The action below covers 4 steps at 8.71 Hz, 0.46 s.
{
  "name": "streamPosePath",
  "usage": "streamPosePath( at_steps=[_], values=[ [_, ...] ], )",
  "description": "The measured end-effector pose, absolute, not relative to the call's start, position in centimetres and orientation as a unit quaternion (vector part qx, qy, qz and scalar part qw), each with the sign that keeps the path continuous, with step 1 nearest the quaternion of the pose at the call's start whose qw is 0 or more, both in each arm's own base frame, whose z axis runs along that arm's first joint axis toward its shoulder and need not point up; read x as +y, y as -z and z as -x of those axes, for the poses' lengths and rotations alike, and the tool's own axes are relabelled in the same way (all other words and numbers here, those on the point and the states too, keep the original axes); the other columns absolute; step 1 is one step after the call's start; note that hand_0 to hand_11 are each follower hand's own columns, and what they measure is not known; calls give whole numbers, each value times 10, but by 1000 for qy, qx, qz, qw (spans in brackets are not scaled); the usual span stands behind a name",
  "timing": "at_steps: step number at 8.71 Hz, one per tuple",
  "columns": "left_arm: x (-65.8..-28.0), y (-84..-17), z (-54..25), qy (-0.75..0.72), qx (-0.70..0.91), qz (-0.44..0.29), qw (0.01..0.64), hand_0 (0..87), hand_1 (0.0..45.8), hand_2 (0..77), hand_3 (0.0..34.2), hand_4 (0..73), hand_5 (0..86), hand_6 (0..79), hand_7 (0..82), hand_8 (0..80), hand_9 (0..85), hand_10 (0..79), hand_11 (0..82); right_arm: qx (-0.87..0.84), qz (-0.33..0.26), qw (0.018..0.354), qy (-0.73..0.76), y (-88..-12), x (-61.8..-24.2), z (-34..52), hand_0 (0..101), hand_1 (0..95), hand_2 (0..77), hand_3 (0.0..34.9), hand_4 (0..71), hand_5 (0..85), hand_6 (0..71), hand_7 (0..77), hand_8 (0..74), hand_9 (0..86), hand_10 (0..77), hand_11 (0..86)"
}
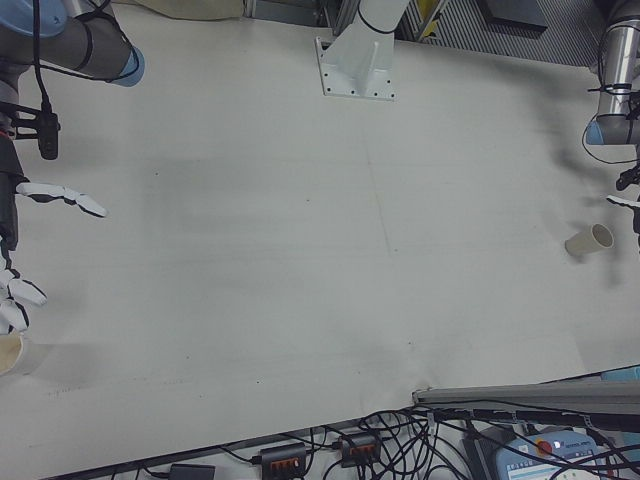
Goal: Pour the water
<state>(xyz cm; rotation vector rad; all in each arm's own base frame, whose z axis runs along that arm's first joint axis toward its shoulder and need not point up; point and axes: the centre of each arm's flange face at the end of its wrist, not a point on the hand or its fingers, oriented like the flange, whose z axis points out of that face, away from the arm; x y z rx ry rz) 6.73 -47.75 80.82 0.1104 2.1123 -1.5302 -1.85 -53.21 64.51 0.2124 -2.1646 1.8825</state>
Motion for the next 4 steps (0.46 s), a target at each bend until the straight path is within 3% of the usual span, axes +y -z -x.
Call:
streamPosePath(
  at_steps=[4],
  values=[
    [-474,-825,-102,574,778,-40,252,553,114,11,0,82,0,0,16,49,16,0,16,-746,-70,136,-648,-645,-533,24,540,235,180,78,71,218,71,136,54,44,11,27]
  ],
)
